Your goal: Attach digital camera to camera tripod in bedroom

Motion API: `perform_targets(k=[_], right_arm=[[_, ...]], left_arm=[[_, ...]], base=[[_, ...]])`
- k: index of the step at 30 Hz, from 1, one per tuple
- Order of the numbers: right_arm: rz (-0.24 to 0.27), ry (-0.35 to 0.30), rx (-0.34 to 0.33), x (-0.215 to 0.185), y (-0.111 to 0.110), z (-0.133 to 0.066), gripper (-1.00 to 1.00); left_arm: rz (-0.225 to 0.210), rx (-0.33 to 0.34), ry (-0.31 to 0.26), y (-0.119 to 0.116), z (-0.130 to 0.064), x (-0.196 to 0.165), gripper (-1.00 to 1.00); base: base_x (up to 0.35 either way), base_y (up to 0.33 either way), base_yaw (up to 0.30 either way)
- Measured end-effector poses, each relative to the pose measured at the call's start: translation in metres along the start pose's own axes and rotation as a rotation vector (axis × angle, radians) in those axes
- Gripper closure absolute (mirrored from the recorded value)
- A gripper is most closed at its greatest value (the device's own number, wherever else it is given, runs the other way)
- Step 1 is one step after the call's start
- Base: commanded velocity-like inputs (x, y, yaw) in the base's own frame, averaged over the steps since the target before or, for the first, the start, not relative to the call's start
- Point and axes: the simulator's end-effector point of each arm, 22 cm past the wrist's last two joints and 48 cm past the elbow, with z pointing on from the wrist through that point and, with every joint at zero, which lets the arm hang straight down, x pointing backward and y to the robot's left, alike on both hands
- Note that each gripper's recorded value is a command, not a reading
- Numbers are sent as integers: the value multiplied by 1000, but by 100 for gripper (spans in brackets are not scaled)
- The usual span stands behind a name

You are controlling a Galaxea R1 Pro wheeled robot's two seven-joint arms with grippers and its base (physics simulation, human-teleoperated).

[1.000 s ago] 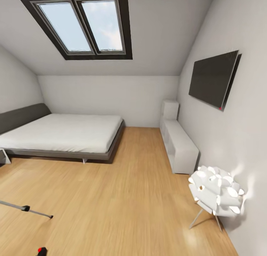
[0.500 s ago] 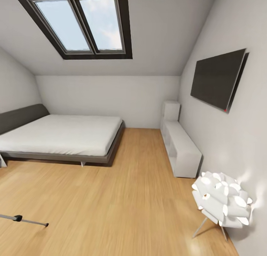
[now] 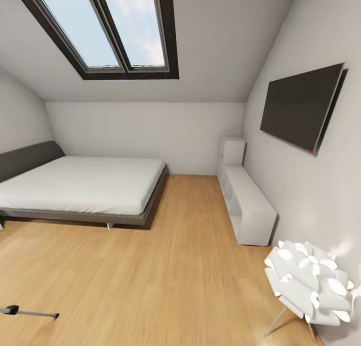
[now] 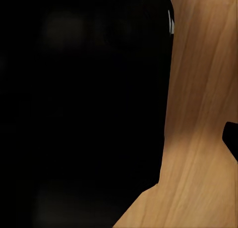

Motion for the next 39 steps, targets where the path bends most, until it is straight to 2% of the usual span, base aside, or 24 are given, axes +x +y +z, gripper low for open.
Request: perform_targets(k=[12, 39], right_arm=[[0, 0, 0, 0, 0, 0, -100], [1, -2, 0, -1, 0, 0, -100]], left_arm=[[0, 0, 0, 0, 0, 0, -100], [0, -1, -2, 0, 0, -1, -100]], base=[[175, 0, 37], [15, 0, 224]])
